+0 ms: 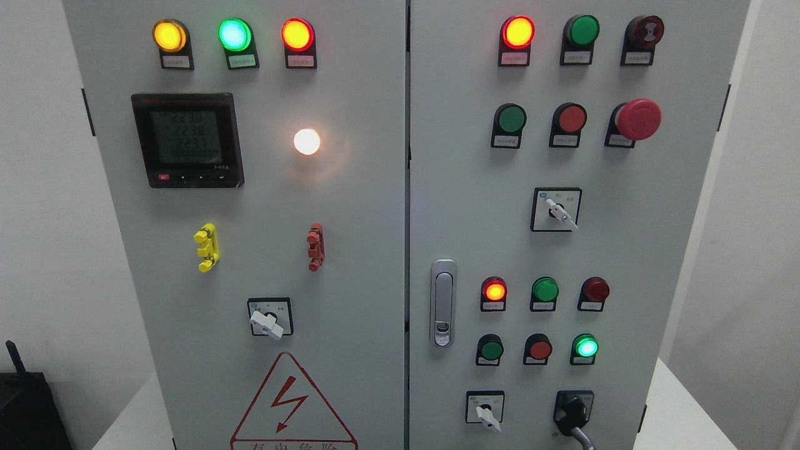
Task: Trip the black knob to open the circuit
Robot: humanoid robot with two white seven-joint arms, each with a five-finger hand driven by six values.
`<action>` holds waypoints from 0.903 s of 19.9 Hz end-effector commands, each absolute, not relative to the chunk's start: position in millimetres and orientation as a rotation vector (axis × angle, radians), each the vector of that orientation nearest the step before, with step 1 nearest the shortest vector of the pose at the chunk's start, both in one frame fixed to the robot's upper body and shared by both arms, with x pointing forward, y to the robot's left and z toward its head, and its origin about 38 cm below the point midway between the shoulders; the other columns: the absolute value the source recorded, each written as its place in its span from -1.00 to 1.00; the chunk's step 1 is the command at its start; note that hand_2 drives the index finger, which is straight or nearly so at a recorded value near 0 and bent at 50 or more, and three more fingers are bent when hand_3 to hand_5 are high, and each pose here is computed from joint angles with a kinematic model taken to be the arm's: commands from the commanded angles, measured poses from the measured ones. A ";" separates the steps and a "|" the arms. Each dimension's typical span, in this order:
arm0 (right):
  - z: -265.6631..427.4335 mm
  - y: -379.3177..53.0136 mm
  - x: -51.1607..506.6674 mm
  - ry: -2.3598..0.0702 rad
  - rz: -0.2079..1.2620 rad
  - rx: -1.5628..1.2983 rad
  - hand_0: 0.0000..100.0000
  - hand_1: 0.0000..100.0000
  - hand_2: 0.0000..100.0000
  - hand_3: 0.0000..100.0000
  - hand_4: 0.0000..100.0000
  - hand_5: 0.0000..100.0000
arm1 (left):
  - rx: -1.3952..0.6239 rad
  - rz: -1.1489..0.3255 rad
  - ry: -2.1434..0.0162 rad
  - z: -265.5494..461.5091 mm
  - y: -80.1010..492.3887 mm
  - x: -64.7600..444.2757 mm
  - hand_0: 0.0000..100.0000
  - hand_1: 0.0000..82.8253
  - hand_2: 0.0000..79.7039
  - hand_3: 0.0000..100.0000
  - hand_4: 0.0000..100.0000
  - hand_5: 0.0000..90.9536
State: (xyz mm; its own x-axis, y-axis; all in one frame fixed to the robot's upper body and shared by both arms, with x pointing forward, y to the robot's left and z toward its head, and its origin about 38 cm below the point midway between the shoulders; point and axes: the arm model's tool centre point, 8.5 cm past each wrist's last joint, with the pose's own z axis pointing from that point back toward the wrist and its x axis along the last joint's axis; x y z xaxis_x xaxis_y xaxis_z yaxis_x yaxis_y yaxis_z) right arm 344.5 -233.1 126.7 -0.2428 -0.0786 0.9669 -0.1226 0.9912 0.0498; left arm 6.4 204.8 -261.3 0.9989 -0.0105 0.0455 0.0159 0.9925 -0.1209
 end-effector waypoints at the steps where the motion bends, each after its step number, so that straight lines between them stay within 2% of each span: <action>1: 123.2 -246.4 346.1 -1.804 0.037 0.109 -1.00 -1.00 -0.93 1.00 1.00 1.00 | -0.120 -0.014 -0.061 -261.7 205.1 12.0 -0.76 -0.06 -1.00 -1.00 -1.00 -1.00; 18: 121.8 -250.2 343.6 -1.800 0.037 0.099 -1.00 -1.00 -0.93 1.00 1.00 1.00 | -0.120 -0.015 -0.061 -261.7 205.2 12.0 -0.76 -0.06 -1.00 -1.00 -1.00 -1.00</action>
